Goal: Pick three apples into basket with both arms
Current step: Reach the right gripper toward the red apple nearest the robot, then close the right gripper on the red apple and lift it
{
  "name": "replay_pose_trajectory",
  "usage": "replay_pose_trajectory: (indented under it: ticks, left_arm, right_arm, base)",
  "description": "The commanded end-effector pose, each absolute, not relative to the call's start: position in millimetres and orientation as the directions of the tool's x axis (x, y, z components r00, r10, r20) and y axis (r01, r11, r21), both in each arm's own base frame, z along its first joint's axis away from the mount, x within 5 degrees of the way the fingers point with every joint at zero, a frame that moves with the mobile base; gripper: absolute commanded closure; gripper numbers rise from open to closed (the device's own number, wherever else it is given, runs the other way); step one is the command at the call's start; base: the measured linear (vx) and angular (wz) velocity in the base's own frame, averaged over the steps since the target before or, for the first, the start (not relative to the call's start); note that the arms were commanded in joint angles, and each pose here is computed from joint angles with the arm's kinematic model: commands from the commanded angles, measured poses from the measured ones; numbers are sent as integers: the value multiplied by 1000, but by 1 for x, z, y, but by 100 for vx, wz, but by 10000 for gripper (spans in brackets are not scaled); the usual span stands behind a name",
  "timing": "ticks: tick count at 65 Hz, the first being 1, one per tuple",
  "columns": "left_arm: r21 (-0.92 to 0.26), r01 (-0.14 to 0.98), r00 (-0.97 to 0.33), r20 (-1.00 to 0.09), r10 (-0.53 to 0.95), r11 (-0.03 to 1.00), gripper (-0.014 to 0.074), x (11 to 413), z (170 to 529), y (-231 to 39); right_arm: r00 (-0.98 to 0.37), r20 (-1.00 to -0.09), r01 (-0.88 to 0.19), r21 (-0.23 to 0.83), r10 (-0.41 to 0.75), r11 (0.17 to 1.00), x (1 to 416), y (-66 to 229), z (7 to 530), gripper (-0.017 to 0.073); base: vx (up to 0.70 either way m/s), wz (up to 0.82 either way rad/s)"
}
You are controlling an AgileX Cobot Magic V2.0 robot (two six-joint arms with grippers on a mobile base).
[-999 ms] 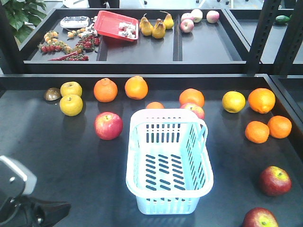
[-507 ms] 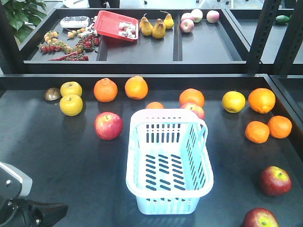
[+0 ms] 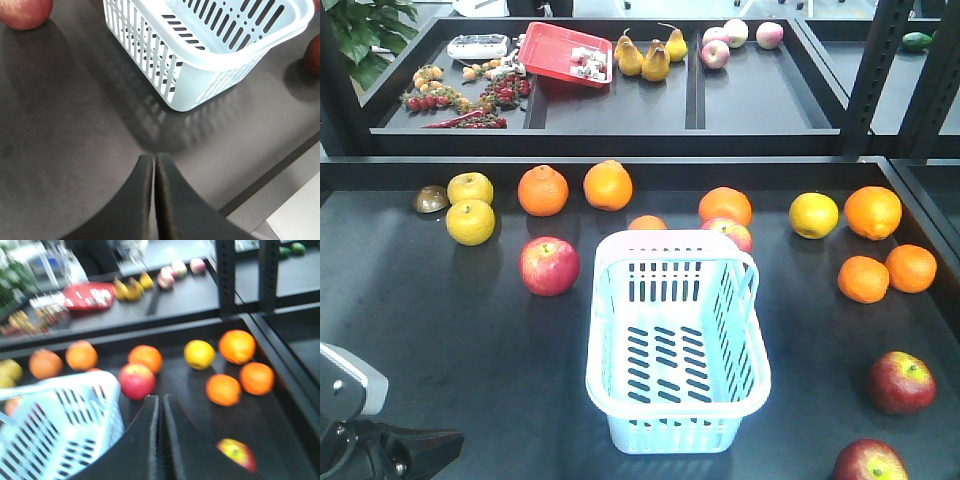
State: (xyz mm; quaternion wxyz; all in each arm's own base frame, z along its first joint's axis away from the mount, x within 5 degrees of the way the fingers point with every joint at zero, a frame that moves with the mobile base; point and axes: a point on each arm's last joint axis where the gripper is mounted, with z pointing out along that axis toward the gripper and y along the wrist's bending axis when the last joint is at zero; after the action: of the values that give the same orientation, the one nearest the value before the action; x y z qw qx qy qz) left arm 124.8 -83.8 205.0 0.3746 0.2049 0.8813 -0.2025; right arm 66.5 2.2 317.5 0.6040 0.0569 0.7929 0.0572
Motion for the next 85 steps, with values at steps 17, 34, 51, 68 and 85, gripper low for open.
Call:
replay_pose_trajectory:
  ticks: [17, 34, 51, 68, 85]
  left_arm:
    - [-209, 488, -603, -782, 154, 848, 601, 130, 216, -84]
    - [-210, 488, -605, -781, 155, 847, 601, 130, 216, -84]
    - [-210, 488, -605, -781, 155, 847, 601, 130, 216, -84]
    - [-210, 487, -604, -782, 154, 848, 601, 131, 216, -84]
    - [-209, 487, -604, -782, 154, 848, 601, 131, 216, -84]
  right_arm:
    - [-638, -765, 53, 72, 90, 996, 133, -1, 328, 533]
    - [-866, -500, -54, 35, -29, 998, 191, 3, 302, 125]
    - [-956, -290, -49, 59, -30, 997, 219, 3, 260, -171]
    - [-993, -110, -46, 134, -32, 990, 243, 9, 216, -140]
    - [-999, 39, -29, 132, -34, 991, 257, 8, 173, -103]
  base:
    - [0, 0]
    - [0, 0]
    - [0, 0]
    - [0, 0]
    - [0, 0]
